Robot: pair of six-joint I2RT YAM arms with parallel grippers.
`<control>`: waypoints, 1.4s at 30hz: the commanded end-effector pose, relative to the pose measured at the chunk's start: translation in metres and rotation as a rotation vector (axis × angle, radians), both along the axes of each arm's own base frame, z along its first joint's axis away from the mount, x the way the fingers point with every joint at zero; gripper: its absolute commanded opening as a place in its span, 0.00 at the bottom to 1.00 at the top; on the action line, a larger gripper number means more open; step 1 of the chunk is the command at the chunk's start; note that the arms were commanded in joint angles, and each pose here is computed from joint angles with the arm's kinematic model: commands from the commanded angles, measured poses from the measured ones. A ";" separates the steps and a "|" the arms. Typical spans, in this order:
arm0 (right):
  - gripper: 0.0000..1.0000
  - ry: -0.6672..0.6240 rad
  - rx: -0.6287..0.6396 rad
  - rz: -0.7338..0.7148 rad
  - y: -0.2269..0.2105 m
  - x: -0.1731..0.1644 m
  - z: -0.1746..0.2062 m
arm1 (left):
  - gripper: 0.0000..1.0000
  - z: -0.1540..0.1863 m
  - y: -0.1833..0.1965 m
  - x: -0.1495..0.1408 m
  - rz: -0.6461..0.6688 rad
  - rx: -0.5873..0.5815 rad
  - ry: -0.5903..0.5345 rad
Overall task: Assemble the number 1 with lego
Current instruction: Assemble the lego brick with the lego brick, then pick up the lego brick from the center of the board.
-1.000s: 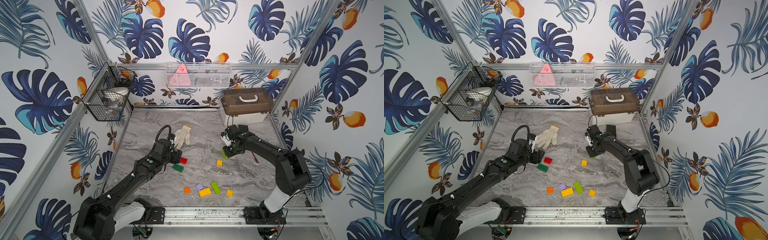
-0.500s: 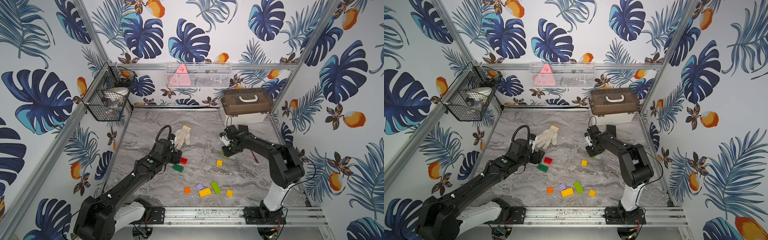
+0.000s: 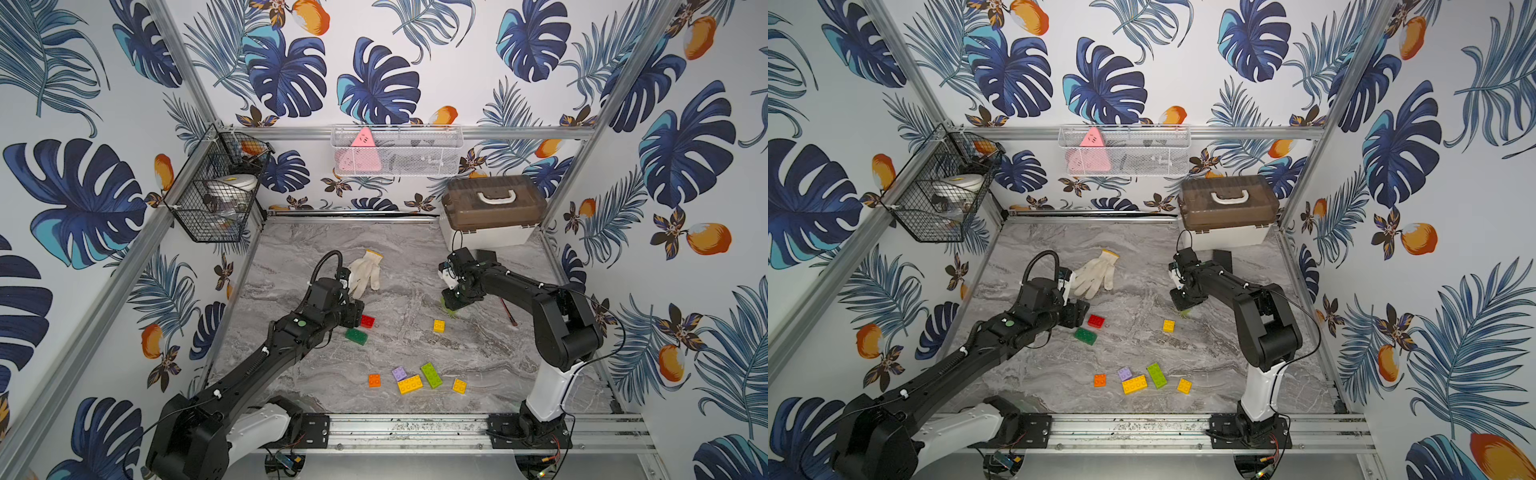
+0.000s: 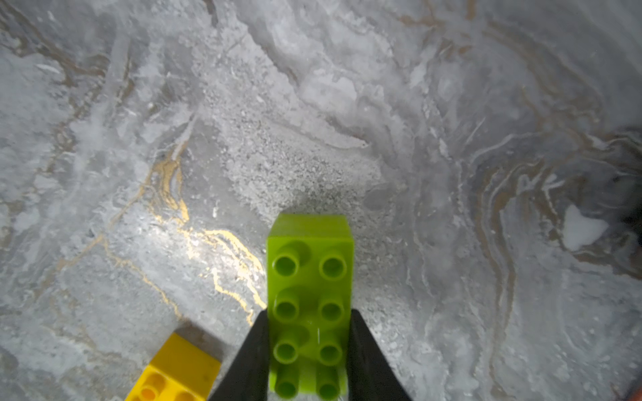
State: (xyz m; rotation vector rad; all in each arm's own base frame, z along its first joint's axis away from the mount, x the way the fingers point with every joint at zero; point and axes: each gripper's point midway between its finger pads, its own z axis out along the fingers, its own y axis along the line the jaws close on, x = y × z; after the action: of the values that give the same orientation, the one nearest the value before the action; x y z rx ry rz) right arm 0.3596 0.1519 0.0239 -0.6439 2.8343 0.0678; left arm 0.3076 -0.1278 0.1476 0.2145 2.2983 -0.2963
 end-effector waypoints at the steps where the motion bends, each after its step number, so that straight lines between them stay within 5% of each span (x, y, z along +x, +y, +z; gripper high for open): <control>1: 0.03 0.147 -0.066 -0.039 -0.015 -0.030 -0.031 | 0.72 0.001 0.000 0.000 -0.003 0.007 -0.006; 7: 0.06 0.140 -0.048 -0.058 -0.013 -0.030 -0.025 | 0.71 0.001 0.001 0.000 -0.002 0.010 -0.005; 14: 0.63 0.023 0.003 -0.091 -0.008 -0.013 0.028 | 0.72 0.001 0.001 0.000 0.001 0.011 -0.008; 17: 0.69 -0.009 0.023 -0.141 -0.011 -0.020 0.052 | 0.72 0.002 0.001 0.000 0.000 0.010 -0.011; 26: 0.54 0.041 0.097 -0.145 0.033 -0.146 0.059 | 0.72 0.006 -0.001 0.001 -0.003 -0.004 -0.019; 31: 0.59 0.093 0.121 -0.130 0.054 -0.198 0.053 | 0.73 0.006 0.001 0.001 0.021 -0.015 -0.016; 37: 0.64 0.131 0.087 -0.081 0.075 -0.223 0.040 | 0.73 0.005 0.004 0.001 0.035 -0.006 -0.018; 42: 0.50 0.150 0.048 -0.086 0.081 -0.224 0.027 | 0.73 0.005 0.005 0.000 0.040 0.000 -0.015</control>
State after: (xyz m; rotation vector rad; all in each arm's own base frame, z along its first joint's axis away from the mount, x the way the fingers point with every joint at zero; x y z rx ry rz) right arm 0.1328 0.2297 0.0538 -0.5750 2.9838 0.1870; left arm 0.3068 -0.1246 0.1504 0.1962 2.2905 -0.2810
